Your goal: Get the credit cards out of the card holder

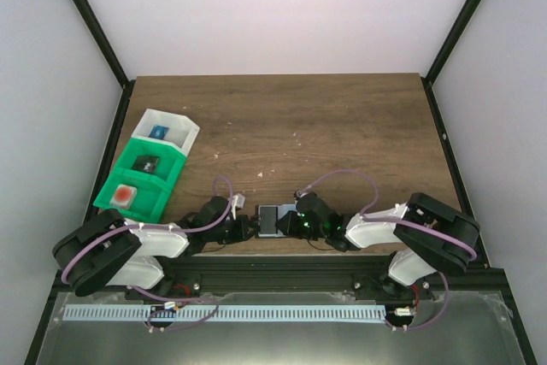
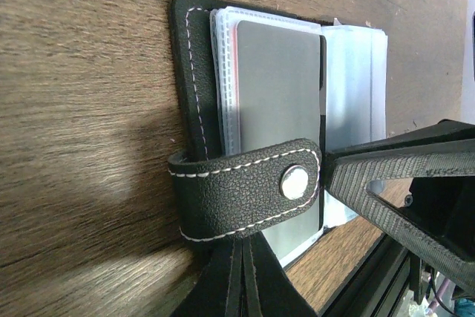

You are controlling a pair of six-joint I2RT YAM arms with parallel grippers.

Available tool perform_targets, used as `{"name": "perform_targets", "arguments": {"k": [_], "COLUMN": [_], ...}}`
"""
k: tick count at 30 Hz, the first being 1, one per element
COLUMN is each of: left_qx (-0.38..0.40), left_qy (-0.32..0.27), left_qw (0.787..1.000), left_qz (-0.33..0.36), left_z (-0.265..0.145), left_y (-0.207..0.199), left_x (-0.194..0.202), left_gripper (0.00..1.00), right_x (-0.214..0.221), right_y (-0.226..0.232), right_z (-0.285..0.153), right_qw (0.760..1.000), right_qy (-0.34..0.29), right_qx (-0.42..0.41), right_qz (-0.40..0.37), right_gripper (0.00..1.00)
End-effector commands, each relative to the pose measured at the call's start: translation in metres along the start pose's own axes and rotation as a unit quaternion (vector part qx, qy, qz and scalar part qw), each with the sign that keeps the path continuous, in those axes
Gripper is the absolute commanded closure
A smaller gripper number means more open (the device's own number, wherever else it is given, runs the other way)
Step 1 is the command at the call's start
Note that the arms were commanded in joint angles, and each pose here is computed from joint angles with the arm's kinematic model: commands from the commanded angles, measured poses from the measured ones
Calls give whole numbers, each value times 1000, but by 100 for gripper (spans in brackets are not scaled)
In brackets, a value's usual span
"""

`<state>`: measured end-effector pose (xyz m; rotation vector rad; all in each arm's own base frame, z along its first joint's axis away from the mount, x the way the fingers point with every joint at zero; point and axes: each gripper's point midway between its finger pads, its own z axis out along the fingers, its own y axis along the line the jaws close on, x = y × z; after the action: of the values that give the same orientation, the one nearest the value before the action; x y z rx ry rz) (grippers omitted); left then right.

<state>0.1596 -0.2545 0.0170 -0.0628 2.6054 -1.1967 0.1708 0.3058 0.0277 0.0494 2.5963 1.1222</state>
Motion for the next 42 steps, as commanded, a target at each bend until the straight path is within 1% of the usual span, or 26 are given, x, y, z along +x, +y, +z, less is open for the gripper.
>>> {"name": "perform_targets", "arguments": {"k": [1, 2, 3, 8, 13, 17, 21, 23, 25, 27, 28, 31, 37, 42], "left_qx": [-34, -35, -36, -47, -69, -71, -67, -59, -49, -32, -20, 5, 15, 24], "left_qy": [20, 20, 20, 17, 10, 10, 13, 13, 8, -1, -6, -14, -13, -9], "left_qw": [999, 999, 999, 999, 998, 997, 998, 998, 999, 1000, 1000, 1000, 1000, 1000], "left_qz": [-5, -6, -6, -1, 0, -1, -2, -4, -1, 0, -1, -3, -5, -6], "left_z": [2, 2, 1, 0, -3, -2, -2, -2, -4, -8, -10, -14, -10, -5], "left_y": [20, 21, 21, 23, 31, 32, 30, 23, 12, -4, -12, -28, -29, -29], "left_x": [13, 14, 14, 12, 10, 11, 11, 9, 4, -4, -7, -13, -12, -11], "left_gripper": [100, 100, 100, 100, 100, 100, 100, 100, 99, 91, 89, 87, 84, 86], "right_x": [2, 2, 2, 3, -1, 3, 4, 1, -3, -6, -7, -10, -11, -12], "right_y": [21, 21, 20, 16, -2, -12, -6, 3, 10, 14, 14, 14, 11, 12], "right_z": [-5, -5, -5, -9, -20, -24, -23, -24, -25, -26, -27, -28, -22, -17], "right_qw": [999, 999, 999, 998, 998, 998, 998, 997, 997, 997, 997, 998, 998, 999], "right_qy": [5, 5, 4, 4, -12, -8, 1, 0, -2, -5, -6, -14, -10, -7], "right_qx": [-51, -51, -51, -66, -58, -56, -64, -71, -77, -77, -75, -68, -57, -53], "right_qz": [2, 3, 2, 0, 8, 15, 5, -1, -4, -4, -1, 2, 4, 8], "right_gripper": [96, 99, 99, 100, 100, 99, 100, 100, 96, 95, 95, 95, 93, 90]}}
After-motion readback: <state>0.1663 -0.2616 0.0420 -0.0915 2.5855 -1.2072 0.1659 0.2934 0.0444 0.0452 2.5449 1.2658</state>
